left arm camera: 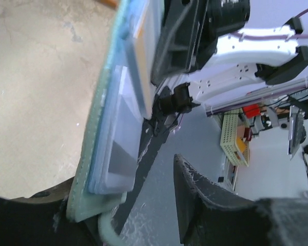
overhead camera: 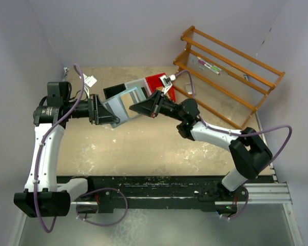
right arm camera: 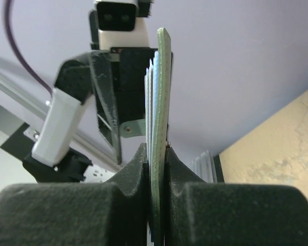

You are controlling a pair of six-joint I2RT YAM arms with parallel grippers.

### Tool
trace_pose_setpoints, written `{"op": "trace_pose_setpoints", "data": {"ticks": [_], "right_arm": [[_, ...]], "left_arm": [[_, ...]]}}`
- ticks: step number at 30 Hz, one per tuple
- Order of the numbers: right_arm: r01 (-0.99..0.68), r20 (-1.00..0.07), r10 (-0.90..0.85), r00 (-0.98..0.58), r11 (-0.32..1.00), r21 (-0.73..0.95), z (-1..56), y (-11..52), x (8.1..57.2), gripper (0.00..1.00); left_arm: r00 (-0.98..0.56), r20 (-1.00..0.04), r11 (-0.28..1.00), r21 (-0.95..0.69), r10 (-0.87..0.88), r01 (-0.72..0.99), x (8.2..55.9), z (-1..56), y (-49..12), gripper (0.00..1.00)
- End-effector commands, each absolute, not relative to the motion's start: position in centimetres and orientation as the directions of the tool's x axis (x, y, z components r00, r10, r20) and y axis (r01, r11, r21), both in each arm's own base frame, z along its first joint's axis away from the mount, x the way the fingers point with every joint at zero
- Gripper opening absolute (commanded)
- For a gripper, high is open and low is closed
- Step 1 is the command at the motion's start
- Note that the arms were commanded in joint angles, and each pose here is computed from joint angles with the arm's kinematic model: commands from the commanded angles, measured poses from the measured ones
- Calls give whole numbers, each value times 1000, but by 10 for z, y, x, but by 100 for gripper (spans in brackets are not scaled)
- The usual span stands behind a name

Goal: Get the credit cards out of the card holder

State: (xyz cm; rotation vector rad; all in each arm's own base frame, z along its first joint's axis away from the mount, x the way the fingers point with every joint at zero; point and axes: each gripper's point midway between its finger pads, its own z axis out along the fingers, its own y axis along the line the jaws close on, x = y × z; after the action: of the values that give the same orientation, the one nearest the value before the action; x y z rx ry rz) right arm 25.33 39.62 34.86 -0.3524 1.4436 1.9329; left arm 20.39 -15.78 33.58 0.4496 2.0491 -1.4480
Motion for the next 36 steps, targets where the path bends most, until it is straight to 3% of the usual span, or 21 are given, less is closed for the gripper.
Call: {"op": "trace_pose_setpoints", "data": {"ticks": [1, 10, 15, 27, 35, 36], "right_arm": [[-748, -497, 620, -606, -233, 621, 425, 368, 234, 0], [-732, -374, 733, -568, -242, 637, 420, 349, 228, 0], [-722, -377, 714, -590, -257, 642, 416, 357, 224, 0], [-679, -344, 674, -654, -324, 659, 400, 369, 216, 0], [-670, -349, 660, -665, -321, 669, 396, 374, 215, 0], [-670, -364, 642, -674, -325, 668, 394, 376, 212, 5]], "left_arm": [[-715, -693, 258, -709, -89, 656, 195, 360, -164, 51], [-710, -694, 237, -715, -120, 658, 184, 365, -163, 44], [-705, -695, 220, -717, -143, 662, 185, 375, -158, 36], [-723, -668, 206, -744, -177, 636, 197, 378, -155, 46], [-739, -654, 177, -756, -165, 630, 192, 373, -156, 11], [-739, -654, 175, -756, -163, 630, 191, 374, -156, 7]]}}
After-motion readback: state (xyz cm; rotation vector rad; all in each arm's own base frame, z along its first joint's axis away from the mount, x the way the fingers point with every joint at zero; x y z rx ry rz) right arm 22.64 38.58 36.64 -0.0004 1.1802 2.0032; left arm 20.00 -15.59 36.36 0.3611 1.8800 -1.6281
